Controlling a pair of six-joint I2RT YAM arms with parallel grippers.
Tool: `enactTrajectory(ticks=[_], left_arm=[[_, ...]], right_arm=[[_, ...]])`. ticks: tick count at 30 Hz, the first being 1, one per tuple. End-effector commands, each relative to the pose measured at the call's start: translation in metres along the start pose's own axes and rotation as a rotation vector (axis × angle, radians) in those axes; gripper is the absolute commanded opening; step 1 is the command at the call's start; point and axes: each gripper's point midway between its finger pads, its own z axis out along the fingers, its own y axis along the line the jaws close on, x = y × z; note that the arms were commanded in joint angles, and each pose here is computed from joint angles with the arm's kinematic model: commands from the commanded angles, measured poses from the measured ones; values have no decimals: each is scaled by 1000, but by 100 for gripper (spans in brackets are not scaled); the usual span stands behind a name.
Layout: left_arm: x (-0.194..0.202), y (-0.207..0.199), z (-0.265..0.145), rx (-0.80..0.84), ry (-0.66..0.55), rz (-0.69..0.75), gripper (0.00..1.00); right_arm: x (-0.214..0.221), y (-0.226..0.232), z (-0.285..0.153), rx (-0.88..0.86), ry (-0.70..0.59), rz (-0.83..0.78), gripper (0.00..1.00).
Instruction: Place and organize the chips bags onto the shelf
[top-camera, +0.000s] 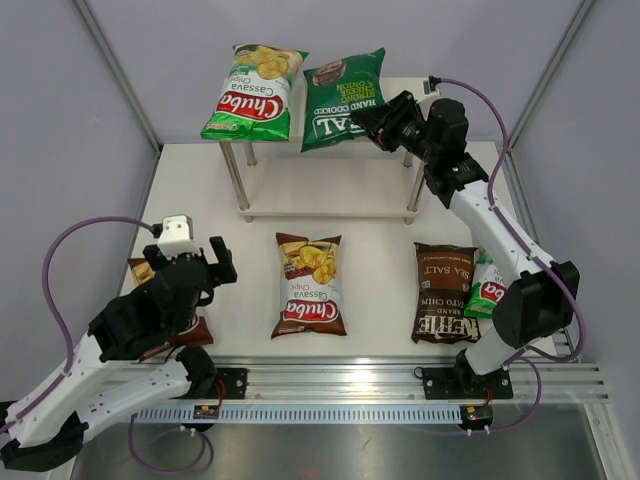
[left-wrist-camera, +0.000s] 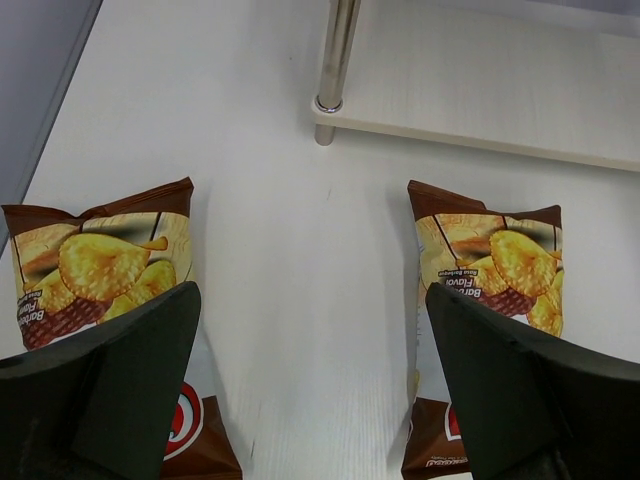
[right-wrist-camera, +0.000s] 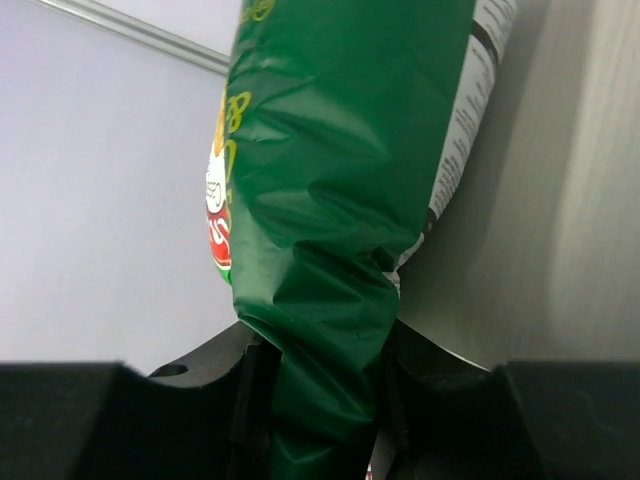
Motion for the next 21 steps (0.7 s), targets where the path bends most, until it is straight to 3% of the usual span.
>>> enactTrajectory(ticks=[1,21], left_arm=[[-9,-7,-1,48,-28,-33,99],[-8,-1,-4,50,-40,-55,99]], right_arm=[[-7,-5,10,5,-29,59,41],[-3,-11,38,76,-60,118,41]])
